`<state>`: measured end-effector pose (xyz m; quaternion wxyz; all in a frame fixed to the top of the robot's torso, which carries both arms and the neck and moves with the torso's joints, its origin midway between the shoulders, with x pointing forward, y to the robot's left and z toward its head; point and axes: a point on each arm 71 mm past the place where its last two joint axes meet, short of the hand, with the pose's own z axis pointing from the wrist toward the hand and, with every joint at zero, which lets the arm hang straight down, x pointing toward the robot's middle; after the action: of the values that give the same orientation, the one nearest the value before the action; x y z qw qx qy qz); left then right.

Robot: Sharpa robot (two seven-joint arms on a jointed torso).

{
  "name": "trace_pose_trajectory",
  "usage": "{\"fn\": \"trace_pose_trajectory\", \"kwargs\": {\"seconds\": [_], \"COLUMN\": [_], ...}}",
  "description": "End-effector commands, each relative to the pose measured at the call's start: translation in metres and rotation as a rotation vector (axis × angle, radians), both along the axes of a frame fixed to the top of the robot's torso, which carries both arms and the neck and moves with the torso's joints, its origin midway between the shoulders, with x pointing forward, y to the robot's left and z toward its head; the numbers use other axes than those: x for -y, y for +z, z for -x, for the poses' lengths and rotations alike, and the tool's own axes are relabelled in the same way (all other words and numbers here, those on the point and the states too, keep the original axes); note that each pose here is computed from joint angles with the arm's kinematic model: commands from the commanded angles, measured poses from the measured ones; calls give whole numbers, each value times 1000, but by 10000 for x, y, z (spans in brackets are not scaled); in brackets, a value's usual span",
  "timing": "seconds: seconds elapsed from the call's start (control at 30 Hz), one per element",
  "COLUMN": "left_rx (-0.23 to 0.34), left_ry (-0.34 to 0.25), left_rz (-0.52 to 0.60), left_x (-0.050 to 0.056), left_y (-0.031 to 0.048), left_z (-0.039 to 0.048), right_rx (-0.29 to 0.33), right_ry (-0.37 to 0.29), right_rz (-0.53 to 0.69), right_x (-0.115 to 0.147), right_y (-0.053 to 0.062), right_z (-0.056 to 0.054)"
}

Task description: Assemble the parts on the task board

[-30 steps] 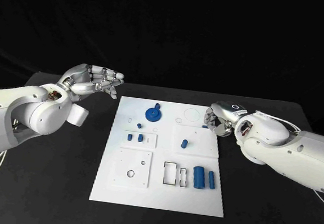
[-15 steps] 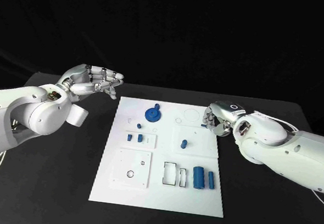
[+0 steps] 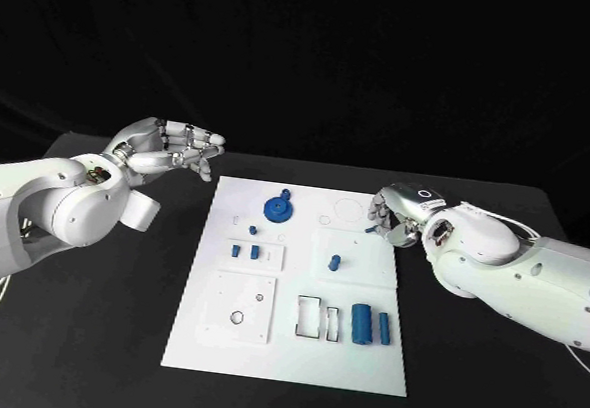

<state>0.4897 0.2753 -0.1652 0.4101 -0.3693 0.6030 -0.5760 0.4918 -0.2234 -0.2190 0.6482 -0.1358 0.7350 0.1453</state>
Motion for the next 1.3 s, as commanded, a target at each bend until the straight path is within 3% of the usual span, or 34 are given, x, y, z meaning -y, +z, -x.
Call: {"fn": "trace_pose_trajectory", "kwargs": {"seconds": [0.03, 0.83, 1.3], "left_rx": [0, -7, -10], "left_ry": [-16, -18, -16], "left_rz": [7, 4, 2], "left_x": [19, 20, 11], "left_y": [6, -1, -3], "left_z": [3, -1, 1], "right_rx": [8, 33, 14], "right_ry": [-2, 12, 19], "right_rz": [12, 1, 12], "right_x": [-9, -126, -140], "right_y": [-9, -42, -59], "right_z": [-9, -61, -50]}}
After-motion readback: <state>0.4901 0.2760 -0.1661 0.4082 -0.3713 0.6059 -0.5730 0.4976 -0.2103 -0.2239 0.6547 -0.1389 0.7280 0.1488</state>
